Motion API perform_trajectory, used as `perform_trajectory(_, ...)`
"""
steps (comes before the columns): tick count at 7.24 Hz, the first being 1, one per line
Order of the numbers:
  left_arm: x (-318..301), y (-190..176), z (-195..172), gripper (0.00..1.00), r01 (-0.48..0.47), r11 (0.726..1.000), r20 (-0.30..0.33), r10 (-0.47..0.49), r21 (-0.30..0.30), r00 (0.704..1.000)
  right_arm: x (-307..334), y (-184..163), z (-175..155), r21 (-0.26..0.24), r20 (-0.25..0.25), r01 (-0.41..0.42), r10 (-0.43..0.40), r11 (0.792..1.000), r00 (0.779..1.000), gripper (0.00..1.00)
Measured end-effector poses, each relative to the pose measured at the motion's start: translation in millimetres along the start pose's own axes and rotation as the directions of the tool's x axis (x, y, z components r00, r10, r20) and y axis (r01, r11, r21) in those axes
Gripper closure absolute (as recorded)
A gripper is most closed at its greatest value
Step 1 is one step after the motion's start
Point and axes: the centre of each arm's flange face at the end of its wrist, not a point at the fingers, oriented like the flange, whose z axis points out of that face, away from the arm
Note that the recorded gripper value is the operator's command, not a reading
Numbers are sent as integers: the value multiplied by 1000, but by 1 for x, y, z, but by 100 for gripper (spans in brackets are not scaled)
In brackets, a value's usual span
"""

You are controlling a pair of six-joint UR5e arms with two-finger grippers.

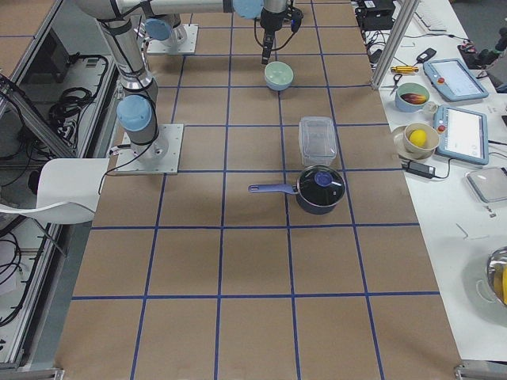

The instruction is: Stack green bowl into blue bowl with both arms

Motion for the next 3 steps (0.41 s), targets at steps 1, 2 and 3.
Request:
perform_trajectory(1, 0, 0, 1, 0, -1, 1000, 0, 1, -2, 1000, 0, 0, 0, -2, 0, -1, 1, 1000, 1000, 0)
perform_trajectory(2, 0, -1, 3, 0, -1, 1000, 1, 1, -6, 1000, 0, 0, 0, -4, -1, -2, 2, 1000, 1000, 0)
perform_trajectory(3, 0, -1, 4, 0, -2, 1000, 3, 2, -9, 1000, 0, 1, 1, -6, -2, -2, 2, 1000, 1000, 0)
